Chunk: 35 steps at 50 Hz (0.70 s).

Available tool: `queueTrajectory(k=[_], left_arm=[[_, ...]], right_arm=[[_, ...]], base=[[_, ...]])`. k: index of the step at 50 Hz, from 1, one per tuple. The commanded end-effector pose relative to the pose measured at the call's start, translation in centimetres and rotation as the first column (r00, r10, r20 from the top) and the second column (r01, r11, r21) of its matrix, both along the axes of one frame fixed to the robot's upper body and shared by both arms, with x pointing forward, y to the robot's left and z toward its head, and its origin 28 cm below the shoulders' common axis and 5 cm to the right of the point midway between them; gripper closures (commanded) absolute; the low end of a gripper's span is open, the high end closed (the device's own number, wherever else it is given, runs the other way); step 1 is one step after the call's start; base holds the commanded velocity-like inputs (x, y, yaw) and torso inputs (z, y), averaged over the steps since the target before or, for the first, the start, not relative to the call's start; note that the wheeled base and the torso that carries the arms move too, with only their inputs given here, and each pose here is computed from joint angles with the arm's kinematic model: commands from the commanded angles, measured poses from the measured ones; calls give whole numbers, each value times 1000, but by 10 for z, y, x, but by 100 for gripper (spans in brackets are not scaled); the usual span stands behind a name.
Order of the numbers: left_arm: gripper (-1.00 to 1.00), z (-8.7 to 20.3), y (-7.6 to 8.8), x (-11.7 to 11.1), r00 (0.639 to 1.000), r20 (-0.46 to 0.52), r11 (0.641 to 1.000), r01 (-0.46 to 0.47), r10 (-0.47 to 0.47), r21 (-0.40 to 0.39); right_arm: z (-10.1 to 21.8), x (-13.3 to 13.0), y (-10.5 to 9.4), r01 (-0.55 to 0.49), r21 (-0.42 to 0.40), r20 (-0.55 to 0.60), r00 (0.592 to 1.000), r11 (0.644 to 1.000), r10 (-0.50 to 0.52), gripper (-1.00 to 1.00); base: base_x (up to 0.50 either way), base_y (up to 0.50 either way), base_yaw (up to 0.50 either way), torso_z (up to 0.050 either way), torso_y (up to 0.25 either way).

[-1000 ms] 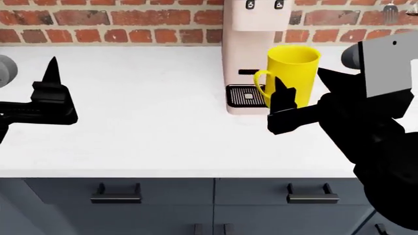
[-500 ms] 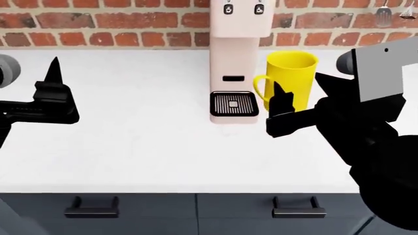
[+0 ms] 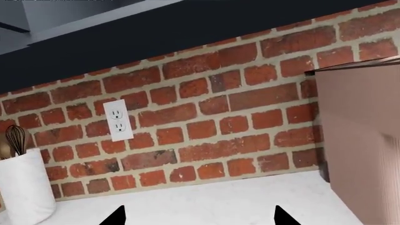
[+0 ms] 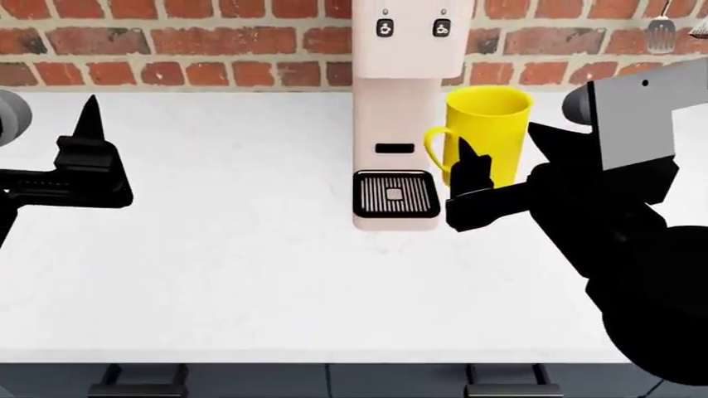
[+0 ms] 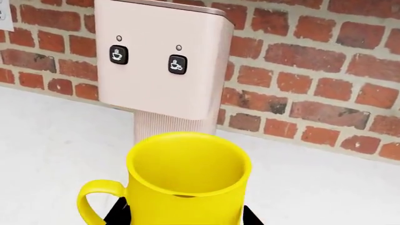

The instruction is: Pick the mug from the cabinet, place it under the coffee machine dispenser, and press the start button.

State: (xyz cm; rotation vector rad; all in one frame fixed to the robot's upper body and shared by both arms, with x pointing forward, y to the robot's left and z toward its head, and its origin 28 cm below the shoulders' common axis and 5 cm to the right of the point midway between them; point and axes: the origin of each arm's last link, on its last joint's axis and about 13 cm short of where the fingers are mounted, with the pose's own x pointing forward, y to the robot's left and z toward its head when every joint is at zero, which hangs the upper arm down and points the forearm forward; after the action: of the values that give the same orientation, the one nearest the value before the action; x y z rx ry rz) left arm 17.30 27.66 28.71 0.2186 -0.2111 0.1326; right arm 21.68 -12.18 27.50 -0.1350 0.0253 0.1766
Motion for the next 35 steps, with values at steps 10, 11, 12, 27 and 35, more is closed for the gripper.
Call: queueTrajectory(k=[10, 11, 12, 27, 35], left_arm=[[-100, 0, 0, 0, 1000, 2, 1000, 1, -1, -3], [-100, 0, 0, 0, 1000, 2, 1000, 1, -1, -3], [-100, 0, 0, -1, 1000, 3, 1000, 1, -1, -3], [-100, 1, 2, -2, 1000, 7, 1000, -2, 2, -6], [-100, 2, 2, -2, 1000, 10, 1000, -2, 2, -4]], right_arm=[[-15, 27, 8, -61, 87, 21, 998, 994, 59, 100], [-16, 29, 9, -66, 92, 29, 998, 994, 64, 100], [-16, 31, 9, -71, 96, 35, 997, 993, 68, 100], [-35, 56, 18, -112, 112, 23, 994, 987, 110, 100], [-45, 62, 18, -117, 118, 7, 993, 986, 117, 100]], base=[[0, 0, 0, 0, 0], [0, 0, 0, 0, 0], [0, 0, 0, 0, 0], [0, 0, 0, 0, 0], [0, 0, 0, 0, 0]])
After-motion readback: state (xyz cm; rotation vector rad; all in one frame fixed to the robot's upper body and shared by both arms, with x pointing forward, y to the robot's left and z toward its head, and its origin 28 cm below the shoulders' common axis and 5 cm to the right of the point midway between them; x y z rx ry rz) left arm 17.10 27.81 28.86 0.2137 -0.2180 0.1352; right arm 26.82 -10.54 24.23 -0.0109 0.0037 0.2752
